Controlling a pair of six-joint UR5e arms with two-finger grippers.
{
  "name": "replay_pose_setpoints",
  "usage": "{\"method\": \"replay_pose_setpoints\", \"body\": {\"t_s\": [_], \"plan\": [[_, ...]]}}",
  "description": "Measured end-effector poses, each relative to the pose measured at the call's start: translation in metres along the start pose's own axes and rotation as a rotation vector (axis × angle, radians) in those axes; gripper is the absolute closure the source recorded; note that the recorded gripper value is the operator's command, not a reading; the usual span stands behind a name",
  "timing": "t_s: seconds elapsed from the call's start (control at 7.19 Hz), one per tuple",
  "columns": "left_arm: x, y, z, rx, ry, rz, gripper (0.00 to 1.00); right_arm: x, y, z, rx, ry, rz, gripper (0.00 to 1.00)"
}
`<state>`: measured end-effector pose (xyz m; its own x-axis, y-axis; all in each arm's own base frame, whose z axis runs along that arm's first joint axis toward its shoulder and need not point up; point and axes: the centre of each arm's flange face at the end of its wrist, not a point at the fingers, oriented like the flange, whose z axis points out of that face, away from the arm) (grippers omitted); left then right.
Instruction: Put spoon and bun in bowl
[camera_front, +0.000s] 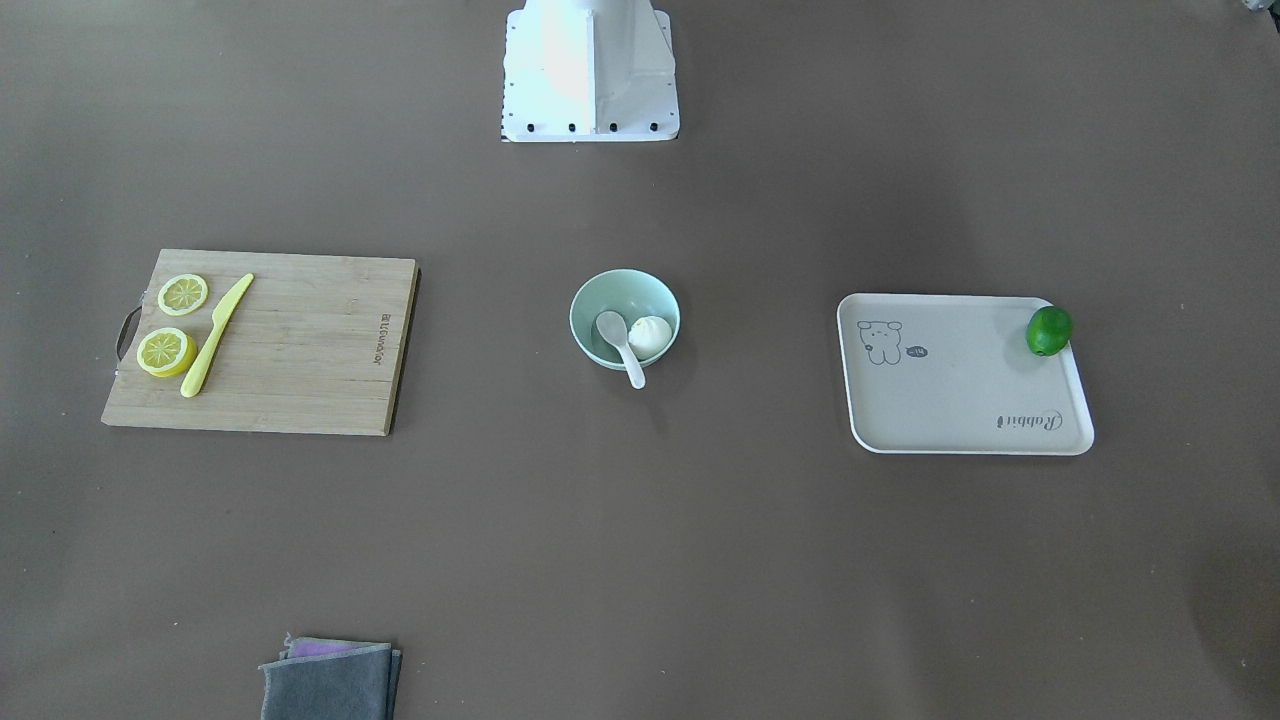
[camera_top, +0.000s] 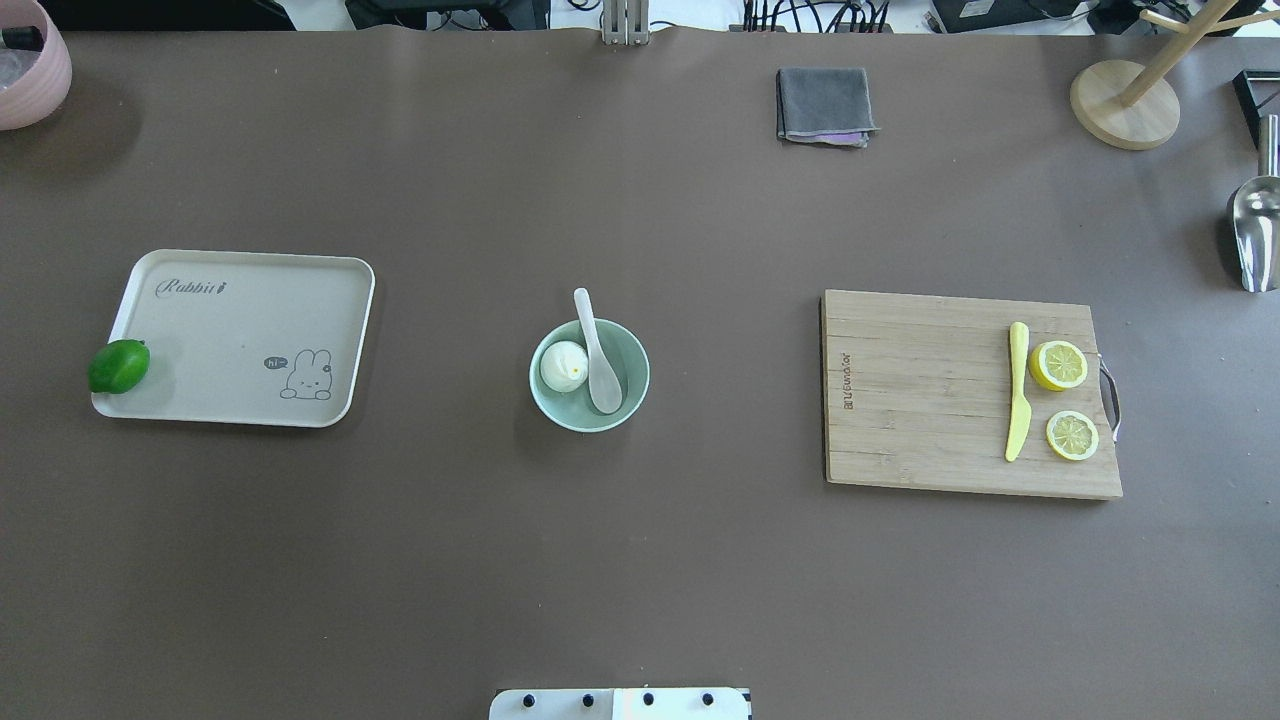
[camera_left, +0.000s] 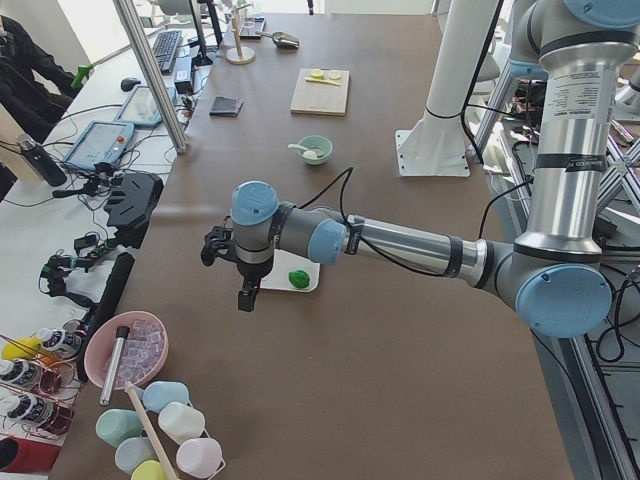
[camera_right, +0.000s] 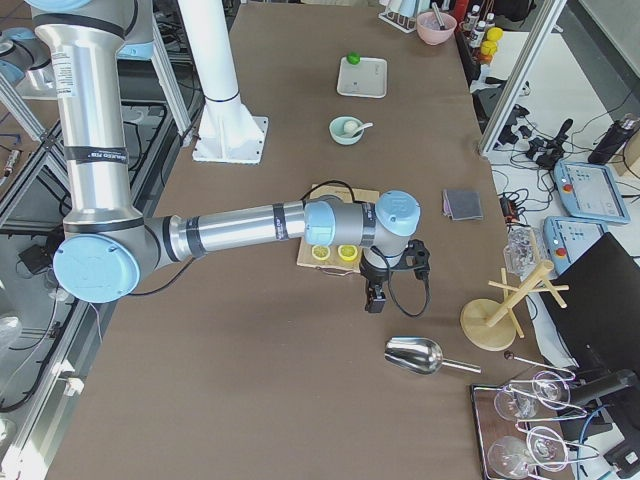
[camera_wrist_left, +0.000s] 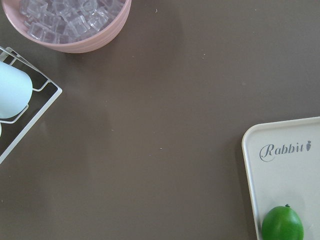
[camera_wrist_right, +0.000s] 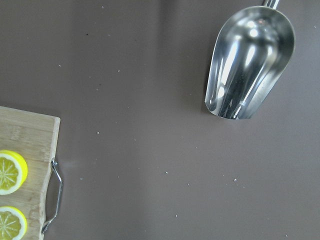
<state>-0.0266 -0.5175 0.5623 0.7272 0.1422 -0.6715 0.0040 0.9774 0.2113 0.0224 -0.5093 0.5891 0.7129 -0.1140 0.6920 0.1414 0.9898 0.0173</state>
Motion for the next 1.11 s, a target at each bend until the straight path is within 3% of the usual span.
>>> {"method": "replay_pose_setpoints", "body": {"t_s": [0.56, 1.11], "plan": [[-0.033, 0.032, 0.007, -0.024, -0.017, -0.067, 0.02, 0.032, 0.033, 0.014, -0.043, -0.008, 0.006, 0.00], [-0.036, 0.039, 0.010, -0.032, -0.016, -0.075, 0.02, 0.035, 0.040, 0.013, -0.038, -0.013, 0.014, 0.00]]}}
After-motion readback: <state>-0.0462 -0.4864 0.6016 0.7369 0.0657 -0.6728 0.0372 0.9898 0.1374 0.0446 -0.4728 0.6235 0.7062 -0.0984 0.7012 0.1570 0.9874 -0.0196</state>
